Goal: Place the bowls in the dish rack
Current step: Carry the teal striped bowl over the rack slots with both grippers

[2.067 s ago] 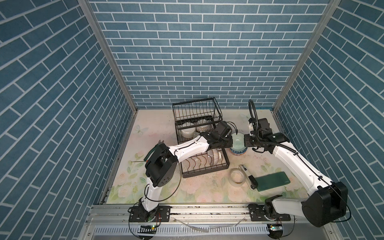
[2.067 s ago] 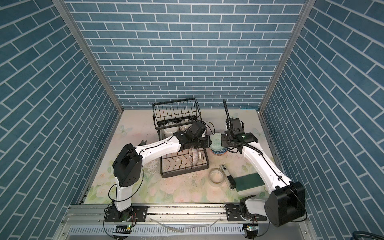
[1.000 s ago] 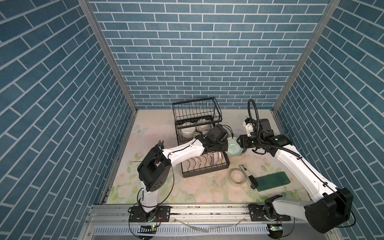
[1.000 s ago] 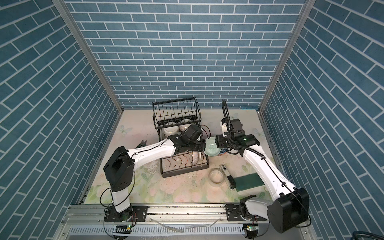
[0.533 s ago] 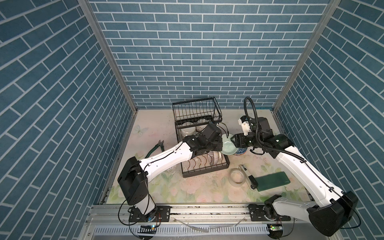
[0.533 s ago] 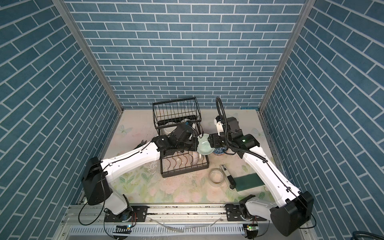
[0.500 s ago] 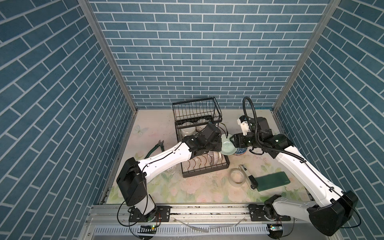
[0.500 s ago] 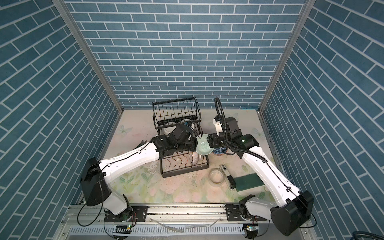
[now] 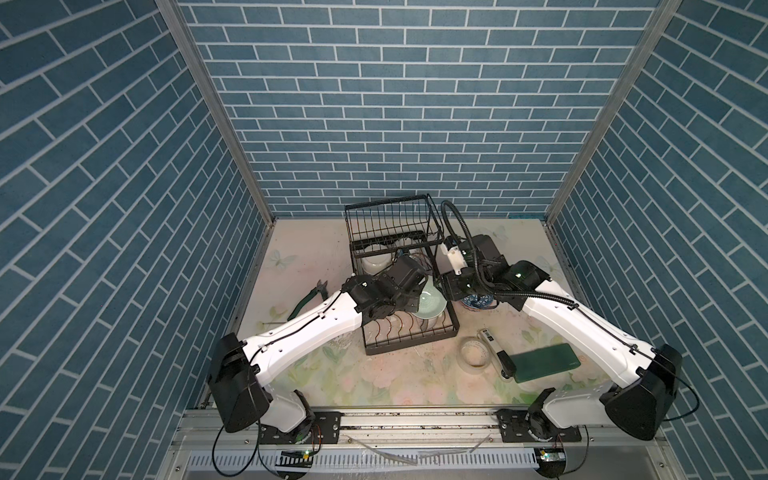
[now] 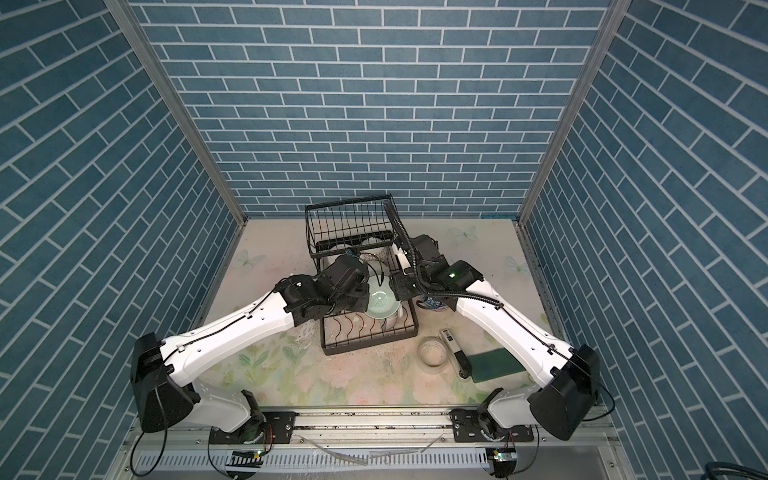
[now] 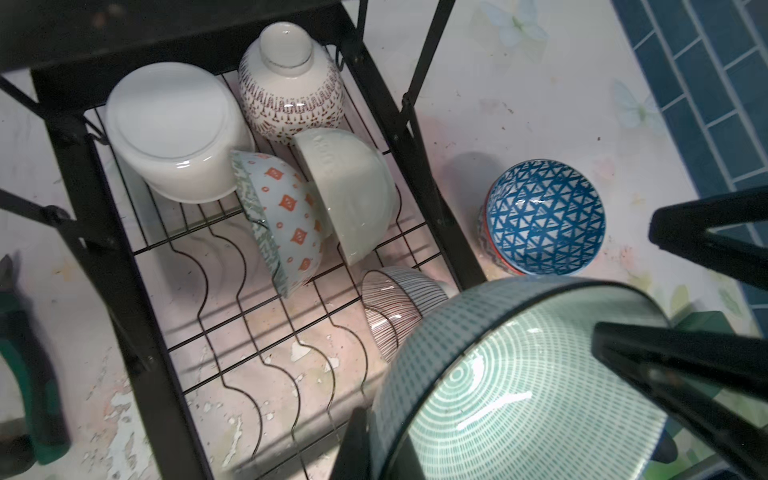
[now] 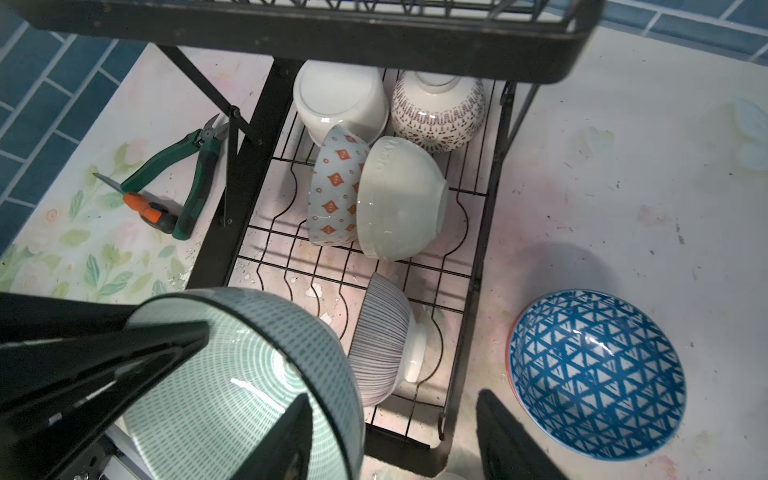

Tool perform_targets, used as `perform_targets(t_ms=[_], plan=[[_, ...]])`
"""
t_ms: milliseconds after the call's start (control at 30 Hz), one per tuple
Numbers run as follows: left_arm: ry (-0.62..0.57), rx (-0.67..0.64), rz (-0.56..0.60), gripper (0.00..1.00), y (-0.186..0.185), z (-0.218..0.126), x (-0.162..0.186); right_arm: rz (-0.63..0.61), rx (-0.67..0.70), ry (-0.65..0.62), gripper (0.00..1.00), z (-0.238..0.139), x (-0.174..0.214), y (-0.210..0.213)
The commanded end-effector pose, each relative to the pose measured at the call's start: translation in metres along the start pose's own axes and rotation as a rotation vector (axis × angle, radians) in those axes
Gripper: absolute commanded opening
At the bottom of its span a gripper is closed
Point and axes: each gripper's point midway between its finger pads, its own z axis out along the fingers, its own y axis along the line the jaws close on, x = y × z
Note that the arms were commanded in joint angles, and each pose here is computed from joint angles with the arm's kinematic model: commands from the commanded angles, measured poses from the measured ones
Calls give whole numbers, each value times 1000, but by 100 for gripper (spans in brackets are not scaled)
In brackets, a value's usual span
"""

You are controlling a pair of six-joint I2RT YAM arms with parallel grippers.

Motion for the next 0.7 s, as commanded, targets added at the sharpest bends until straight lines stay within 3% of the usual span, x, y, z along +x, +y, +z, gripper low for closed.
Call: perform_targets(t_ms=[0,200,367,667], plan=[[-15,-35,-5,0,16,-8,1,-1,21,-5,58,1,-10,8],[-17,-5,-55,0,30,-11,5,-18,23,28,36,20,-7,19],[-21,25,-82,0,34,-12,7,-31,-7,40,35,28,-9,32],[-29,56,-114,0,42,-11,8,-47,-27,69,22,43,-9,47]])
